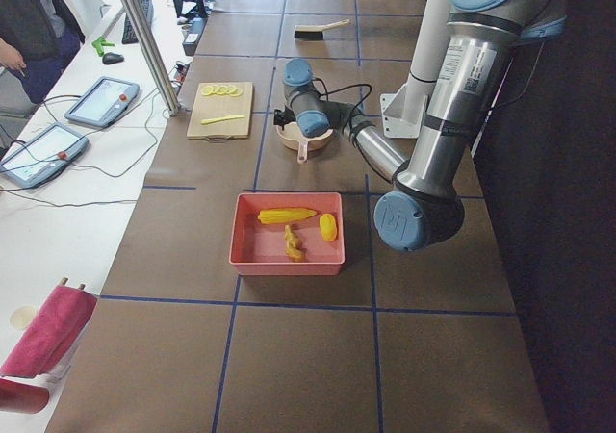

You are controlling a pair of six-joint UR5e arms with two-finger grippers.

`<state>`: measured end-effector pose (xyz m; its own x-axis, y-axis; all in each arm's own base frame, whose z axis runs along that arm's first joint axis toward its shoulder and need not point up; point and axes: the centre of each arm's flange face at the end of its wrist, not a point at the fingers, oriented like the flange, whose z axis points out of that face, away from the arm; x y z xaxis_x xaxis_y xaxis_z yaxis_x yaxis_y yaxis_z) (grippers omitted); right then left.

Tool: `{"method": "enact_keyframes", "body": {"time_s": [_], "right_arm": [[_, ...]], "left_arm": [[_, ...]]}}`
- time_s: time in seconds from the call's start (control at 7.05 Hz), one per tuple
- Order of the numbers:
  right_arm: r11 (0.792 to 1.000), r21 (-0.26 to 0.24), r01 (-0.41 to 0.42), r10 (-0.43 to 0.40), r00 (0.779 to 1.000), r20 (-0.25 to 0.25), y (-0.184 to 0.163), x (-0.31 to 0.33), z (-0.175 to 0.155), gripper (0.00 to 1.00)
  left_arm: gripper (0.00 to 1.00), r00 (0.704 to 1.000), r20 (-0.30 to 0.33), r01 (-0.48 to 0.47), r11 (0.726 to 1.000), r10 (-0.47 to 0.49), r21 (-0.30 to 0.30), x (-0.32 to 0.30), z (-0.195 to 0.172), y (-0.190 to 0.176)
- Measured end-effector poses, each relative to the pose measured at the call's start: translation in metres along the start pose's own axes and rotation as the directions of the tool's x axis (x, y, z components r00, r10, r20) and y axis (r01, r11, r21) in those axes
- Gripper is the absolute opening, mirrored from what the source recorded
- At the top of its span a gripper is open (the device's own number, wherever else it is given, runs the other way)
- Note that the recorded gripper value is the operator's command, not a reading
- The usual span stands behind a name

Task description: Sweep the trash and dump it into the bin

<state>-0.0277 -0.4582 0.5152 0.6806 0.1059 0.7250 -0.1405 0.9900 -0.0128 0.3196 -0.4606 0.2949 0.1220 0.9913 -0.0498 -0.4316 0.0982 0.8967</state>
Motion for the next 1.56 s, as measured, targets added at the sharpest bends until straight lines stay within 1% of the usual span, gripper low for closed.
{"method": "enact_keyframes", "body": {"time_s": [0.14,0.28,0.43,0.57,0.71,0.85,0.99,1.14,1.28,1.42,1.56], "right_arm": [[0.999,-0.003,0.053,-0.053,0.999,-0.009,-0.002,0.011,-0.004,1.00],[0.993,-0.017,0.118,-0.119,0.993,-0.020,-0.003,0.025,-0.008,1.00],[0.983,-0.033,0.181,-0.182,0.983,-0.030,-0.003,0.041,-0.015,1.00],[0.973,-0.047,0.227,-0.228,0.973,-0.034,-0.002,0.055,-0.022,1.00],[0.966,-0.055,0.255,-0.257,0.966,-0.034,-0.001,0.065,-0.027,1.00],[0.964,-0.060,0.258,-0.260,0.965,-0.022,0.001,0.073,-0.030,1.00],[0.967,-0.066,0.246,-0.246,0.969,0.009,0.002,0.076,-0.027,1.00],[0.970,-0.071,0.232,-0.230,0.973,0.038,-0.001,0.078,-0.023,1.00],[0.971,-0.071,0.227,-0.223,0.973,0.052,-0.005,0.078,-0.020,1.00],[0.974,-0.071,0.214,-0.210,0.976,0.057,-0.008,0.078,-0.020,1.00],[0.979,-0.072,0.188,-0.184,0.981,0.057,-0.011,0.077,-0.020,1.00]], "left_arm": [[1.00,0.995,0.034,0.092,0.995,-0.091,-0.041,-0.013,-0.042,0.013],[1.00,0.970,0.085,0.235,0.969,-0.228,-0.080,-0.030,-0.086,0.039],[1.00,0.914,0.150,0.393,0.914,-0.376,-0.099,-0.049,-0.130,0.082],[1.00,0.845,0.214,0.519,0.849,-0.490,-0.103,-0.065,-0.163,0.129],[1.00,0.755,0.266,0.642,0.758,-0.600,-0.112,-0.081,-0.187,0.179],[1.00,0.643,0.302,0.759,0.638,-0.704,-0.130,-0.094,-0.203,0.232],[1.00,0.526,0.327,0.849,0.510,-0.785,-0.141,-0.100,-0.213,0.278],[1.00,0.401,0.345,0.916,0.373,-0.848,-0.148,-0.104,-0.216,0.320],[1.00,0.301,0.351,0.952,0.257,-0.887,-0.167,-0.109,-0.208,0.361],[1.00,0.241,0.348,0.965,0.185,-0.906,-0.187,-0.112,-0.195,0.392],[1.00,0.205,0.344,0.969,0.140,-0.916,-0.204,-0.115,-0.184,0.415]]}}
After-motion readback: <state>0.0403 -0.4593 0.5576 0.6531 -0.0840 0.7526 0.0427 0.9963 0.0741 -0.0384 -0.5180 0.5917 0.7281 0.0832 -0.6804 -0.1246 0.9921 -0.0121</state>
